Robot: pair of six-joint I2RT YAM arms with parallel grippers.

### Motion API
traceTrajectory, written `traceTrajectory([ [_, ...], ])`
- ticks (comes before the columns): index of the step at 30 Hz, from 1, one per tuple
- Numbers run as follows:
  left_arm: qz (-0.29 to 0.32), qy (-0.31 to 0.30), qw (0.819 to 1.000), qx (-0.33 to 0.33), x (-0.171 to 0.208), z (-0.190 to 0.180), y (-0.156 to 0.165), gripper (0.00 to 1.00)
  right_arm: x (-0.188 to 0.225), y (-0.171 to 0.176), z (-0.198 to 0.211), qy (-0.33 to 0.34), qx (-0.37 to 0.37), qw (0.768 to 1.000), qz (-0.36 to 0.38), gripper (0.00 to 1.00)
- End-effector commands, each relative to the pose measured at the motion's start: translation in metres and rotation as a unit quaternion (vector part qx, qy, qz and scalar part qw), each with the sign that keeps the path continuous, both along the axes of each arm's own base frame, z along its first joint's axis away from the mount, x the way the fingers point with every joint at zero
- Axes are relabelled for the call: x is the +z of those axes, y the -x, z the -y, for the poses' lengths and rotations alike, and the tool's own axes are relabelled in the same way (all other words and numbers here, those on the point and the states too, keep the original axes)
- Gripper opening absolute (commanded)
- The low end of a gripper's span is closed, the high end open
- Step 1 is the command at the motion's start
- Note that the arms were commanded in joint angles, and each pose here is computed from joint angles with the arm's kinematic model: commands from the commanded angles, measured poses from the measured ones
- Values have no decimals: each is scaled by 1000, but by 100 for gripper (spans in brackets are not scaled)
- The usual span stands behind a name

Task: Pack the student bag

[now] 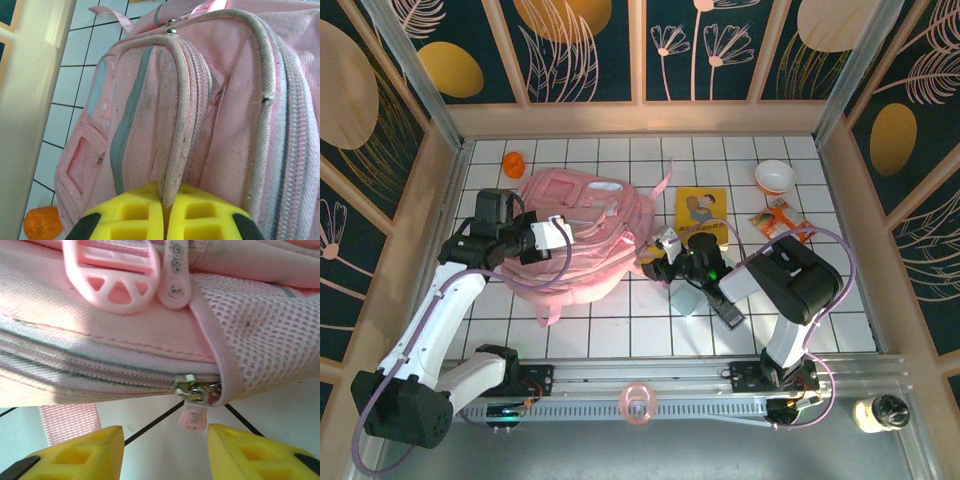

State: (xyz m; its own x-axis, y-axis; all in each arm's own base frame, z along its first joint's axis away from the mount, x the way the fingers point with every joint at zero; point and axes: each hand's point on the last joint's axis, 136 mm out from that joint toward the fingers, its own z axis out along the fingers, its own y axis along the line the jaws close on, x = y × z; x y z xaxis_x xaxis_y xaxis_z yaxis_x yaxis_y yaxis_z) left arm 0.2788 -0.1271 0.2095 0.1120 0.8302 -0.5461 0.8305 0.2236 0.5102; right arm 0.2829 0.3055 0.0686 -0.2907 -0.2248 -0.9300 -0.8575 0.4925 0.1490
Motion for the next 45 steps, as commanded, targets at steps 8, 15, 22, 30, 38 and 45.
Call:
traceTrajectory([
  [8, 72, 42, 996, -28, 44, 12, -6, 0, 30, -10, -4, -41, 11, 998, 39, 25],
  [15, 76, 45, 996, -28, 46, 13, -7, 0, 27, -14, 0, -41, 8, 999, 29, 17],
  [22, 78, 53, 995, -35, 51, 16, -6, 0, 11, -28, 7, -25, -21, 999, 14, 58],
  [30, 83, 64, 994, -44, 59, 19, -3, 0, 8, -35, -2, -21, -3, 1000, 16, 68],
  [38, 82, 57, 994, -37, 53, 17, -8, 0, 24, -20, -4, -43, 36, 998, 23, 25],
  [45, 87, 41, 995, 4, 40, 7, -21, 0, 27, -13, -3, -47, 44, 998, 7, 6],
])
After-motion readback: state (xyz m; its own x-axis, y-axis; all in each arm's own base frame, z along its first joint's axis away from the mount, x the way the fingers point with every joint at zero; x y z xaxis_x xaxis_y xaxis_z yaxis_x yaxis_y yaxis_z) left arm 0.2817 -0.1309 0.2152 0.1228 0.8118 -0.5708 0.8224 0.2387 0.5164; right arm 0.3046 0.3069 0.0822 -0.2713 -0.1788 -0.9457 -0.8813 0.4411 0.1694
